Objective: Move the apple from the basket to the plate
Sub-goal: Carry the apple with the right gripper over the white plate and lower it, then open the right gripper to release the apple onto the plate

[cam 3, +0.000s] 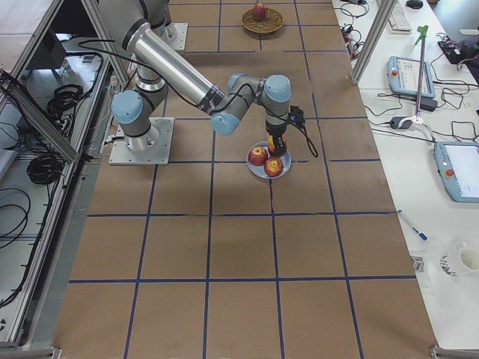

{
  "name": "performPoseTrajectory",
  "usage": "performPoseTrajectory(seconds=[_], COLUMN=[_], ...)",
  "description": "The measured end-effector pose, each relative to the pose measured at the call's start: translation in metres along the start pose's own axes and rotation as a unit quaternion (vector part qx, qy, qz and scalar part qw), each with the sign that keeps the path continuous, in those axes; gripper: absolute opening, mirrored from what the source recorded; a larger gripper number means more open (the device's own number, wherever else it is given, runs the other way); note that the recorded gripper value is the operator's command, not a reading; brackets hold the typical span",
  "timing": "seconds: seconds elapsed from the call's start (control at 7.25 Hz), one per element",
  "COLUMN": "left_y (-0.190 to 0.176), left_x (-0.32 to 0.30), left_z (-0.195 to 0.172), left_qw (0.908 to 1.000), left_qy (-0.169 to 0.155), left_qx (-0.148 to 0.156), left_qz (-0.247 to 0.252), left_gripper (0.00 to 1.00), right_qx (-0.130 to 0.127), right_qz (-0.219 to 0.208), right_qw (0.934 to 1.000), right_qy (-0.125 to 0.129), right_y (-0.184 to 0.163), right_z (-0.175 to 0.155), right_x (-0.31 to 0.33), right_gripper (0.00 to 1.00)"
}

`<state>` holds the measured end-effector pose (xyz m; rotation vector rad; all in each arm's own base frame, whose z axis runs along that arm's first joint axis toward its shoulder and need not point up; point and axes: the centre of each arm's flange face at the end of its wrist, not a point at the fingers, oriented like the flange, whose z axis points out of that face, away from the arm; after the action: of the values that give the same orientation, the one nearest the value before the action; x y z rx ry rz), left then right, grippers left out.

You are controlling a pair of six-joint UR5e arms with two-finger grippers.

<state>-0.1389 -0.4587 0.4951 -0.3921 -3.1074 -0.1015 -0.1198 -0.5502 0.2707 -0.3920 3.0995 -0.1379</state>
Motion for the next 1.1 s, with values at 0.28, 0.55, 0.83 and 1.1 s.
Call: performPoseTrajectory(seconds=[0.28,0.55,0.83,1.1], left_y=[0.0,0.001,0.001,0.001], left_x=[0.0,0.0,0.0,0.0], left_z=[0.001,0.001,0.001,0.001], left_qw=[1.0,1.0,1.0,1.0], left_qy=[0.0,0.0,0.0,0.0], left_qx=[-0.001,-0.002,-0.002,-0.002], left_qz=[0.0,0.0,-0.001,-0.001], left_gripper=[0.99,0.99,0.99,0.99], right_qx=[-0.008,-0.011,-0.012,-0.01], right_qz=[0.001,0.002,0.007,0.01], right_qw=[1.0,0.9999,0.9999,0.9999], right_qy=[-0.005,-0.002,-0.001,0.003], right_y=[0.007,0.01,0.013,0.012], right_z=[0.013,0.017,0.018,0.012], right_x=[-0.004,-0.004,0.001,0.004], right_gripper=[0.49,0.61,1.0,1.0])
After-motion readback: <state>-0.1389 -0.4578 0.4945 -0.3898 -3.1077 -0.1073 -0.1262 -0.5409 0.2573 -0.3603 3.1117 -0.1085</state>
